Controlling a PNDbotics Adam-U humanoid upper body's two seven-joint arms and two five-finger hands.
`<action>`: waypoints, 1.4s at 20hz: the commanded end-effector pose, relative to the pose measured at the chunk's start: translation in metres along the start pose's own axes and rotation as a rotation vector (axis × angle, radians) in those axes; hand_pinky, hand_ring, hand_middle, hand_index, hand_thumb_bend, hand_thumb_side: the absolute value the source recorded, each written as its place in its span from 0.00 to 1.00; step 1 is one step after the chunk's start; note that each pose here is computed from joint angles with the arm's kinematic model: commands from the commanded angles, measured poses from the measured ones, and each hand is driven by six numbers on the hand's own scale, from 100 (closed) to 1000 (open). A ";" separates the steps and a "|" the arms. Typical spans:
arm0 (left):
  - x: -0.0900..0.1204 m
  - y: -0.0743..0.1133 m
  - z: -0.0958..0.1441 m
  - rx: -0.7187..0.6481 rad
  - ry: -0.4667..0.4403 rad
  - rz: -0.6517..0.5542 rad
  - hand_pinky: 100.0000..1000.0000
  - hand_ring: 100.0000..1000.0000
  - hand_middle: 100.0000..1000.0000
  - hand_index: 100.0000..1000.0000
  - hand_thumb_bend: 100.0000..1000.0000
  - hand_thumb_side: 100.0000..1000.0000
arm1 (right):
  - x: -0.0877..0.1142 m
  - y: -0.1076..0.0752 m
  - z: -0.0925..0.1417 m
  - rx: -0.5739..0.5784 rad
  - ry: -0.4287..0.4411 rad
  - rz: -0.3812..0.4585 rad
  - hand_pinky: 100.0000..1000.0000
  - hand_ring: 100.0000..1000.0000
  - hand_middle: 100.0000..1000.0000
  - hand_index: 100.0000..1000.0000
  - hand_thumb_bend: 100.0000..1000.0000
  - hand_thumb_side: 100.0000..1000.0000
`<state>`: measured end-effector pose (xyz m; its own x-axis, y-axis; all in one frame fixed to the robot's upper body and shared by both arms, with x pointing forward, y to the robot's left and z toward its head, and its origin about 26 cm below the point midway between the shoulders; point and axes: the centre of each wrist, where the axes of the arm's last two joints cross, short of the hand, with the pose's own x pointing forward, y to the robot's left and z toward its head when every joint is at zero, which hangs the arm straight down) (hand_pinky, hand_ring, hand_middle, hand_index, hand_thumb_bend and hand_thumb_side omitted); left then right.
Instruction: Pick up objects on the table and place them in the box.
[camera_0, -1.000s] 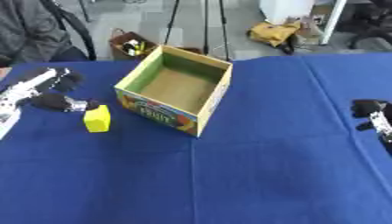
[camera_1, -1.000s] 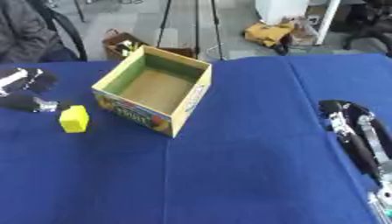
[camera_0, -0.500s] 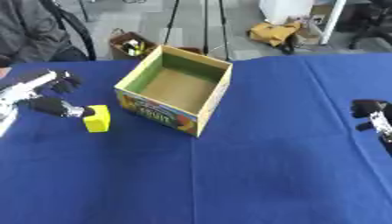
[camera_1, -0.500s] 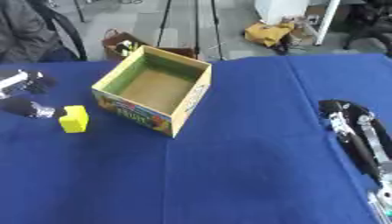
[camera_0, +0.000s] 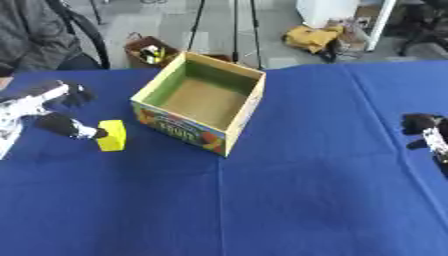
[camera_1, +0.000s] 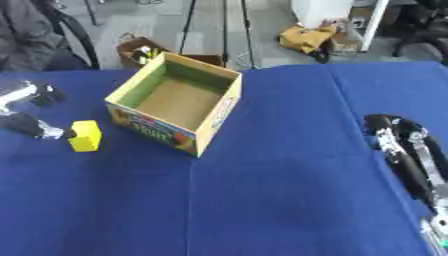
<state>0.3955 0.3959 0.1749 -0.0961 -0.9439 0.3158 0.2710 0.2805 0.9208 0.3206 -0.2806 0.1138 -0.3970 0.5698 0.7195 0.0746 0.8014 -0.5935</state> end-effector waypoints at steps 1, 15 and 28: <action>0.003 0.019 0.005 0.041 0.000 -0.058 0.81 0.74 0.70 0.80 0.64 0.29 | 0.002 -0.009 -0.002 -0.009 -0.015 0.019 0.56 0.69 0.65 0.76 0.00 1.00; 0.009 0.019 0.003 0.035 0.022 -0.220 0.81 0.74 0.70 0.80 0.62 0.28 | 0.002 -0.009 -0.001 -0.010 -0.014 0.020 0.56 0.69 0.65 0.76 0.00 1.00; 0.014 0.015 -0.003 0.028 0.050 -0.367 0.81 0.75 0.70 0.80 0.60 0.29 | 0.002 -0.010 -0.001 -0.010 -0.015 0.019 0.56 0.69 0.65 0.76 0.00 1.00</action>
<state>0.4005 0.3823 0.1746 -0.1413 -0.9899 -0.0122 0.2455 -0.0470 0.9682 0.3194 -0.2815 0.1116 -0.3910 0.5707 0.7221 0.0731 0.8013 -0.5938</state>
